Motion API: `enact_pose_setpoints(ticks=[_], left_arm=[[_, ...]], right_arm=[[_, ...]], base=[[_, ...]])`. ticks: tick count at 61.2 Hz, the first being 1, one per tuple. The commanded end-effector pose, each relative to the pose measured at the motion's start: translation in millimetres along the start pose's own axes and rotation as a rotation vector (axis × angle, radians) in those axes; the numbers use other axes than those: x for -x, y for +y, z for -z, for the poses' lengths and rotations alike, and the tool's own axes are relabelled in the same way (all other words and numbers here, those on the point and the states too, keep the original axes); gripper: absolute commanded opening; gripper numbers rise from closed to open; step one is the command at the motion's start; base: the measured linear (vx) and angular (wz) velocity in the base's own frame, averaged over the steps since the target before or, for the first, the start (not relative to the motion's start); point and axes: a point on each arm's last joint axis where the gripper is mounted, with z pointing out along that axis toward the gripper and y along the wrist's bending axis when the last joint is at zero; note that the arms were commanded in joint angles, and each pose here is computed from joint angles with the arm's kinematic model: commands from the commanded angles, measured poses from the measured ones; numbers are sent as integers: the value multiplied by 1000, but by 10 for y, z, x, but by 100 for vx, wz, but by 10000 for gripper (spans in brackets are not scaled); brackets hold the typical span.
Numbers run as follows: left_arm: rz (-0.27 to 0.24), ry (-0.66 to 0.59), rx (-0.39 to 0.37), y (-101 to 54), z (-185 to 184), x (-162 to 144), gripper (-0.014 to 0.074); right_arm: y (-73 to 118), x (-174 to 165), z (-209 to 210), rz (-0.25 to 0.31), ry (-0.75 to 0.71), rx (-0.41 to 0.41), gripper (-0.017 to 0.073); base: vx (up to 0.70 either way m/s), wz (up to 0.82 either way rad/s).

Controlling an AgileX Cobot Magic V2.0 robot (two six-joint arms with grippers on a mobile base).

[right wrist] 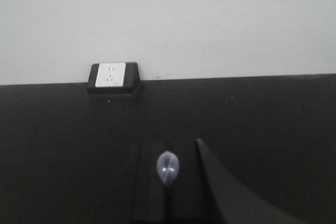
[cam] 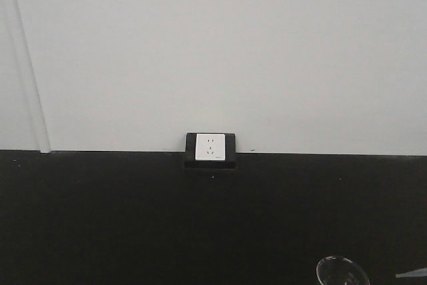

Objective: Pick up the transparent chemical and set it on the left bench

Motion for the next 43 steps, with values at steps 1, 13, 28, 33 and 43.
enact_pose_setpoints(ticks=[1, 13, 28, 33, 43], left_arm=[[9, -81, 2, 1, 13, 28, -4], [9, -81, 2, 1, 13, 28, -4], [9, -81, 2, 1, 13, 28, -4], [9, -81, 2, 1, 13, 28, -4], [9, -81, 2, 1, 13, 28, -4]], right_arm=[[27, 69, 52, 18, -15, 29, -3], [46, 76, 57, 60, -24, 48, -3], [43, 73, 57, 60, -22, 44, -3], [43, 73, 57, 60, -22, 44, -3], [43, 73, 57, 60, -22, 44, -3]], base=[[0, 0], [0, 0], [0, 0], [0, 0], [0, 0]])
